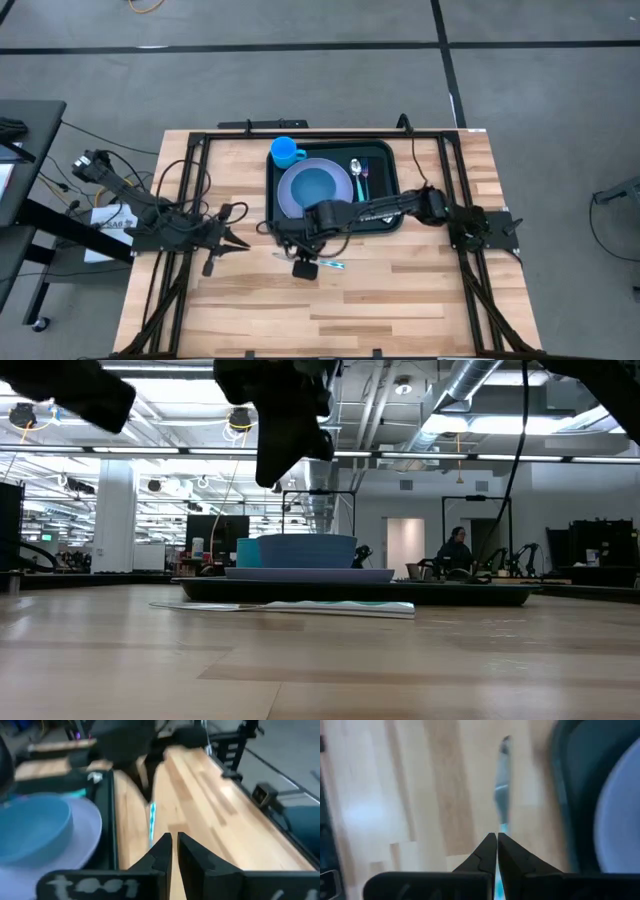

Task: Set up tray
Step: Put the white/blue patterned knife on the black napkin

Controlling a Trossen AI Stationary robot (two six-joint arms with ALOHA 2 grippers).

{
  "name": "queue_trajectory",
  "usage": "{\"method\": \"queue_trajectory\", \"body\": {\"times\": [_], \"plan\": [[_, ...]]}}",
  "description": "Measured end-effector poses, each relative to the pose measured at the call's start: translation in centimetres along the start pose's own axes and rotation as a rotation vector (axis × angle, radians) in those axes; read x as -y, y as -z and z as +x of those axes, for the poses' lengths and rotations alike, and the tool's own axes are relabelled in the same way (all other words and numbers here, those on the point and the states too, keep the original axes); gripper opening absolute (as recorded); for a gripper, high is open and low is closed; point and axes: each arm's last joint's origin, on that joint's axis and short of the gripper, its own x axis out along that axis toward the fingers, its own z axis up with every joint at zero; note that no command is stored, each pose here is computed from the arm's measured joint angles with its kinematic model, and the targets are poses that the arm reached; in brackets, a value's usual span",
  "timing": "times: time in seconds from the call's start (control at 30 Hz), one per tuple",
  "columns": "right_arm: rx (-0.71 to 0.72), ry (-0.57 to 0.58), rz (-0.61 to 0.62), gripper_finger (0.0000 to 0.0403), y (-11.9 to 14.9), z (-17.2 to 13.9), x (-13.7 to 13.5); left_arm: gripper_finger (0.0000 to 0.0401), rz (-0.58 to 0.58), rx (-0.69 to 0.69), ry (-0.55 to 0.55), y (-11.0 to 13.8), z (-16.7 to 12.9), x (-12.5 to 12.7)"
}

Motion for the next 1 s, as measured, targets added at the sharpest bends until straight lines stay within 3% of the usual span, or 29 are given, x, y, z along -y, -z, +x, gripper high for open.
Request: {"method": "queue_trajectory", "body": {"times": [0.27,0.53,0.8,1.0], "plan": [[0.030,0.052,0.074,0.0039,0.7,0.3,-2.5,0.0015,-0.040,-0.092,-0.019,2.5,-2.0,-1.1],[0.023,0.039,0.113,0.0086,0.9,2.6,-4.0,0.0015,-0.072,0.029,0.085,3.8,-3.0,-1.5],[-0.103,0.036,0.150,0.0108,1.7,6.3,-3.8,0.0015,-0.098,0.016,0.085,5.8,-2.7,-1.6],[-0.112,0.077,0.160,0.0109,1.7,6.5,-3.2,0.0015,-0.096,0.007,0.081,6.2,-2.5,-1.6]]}}
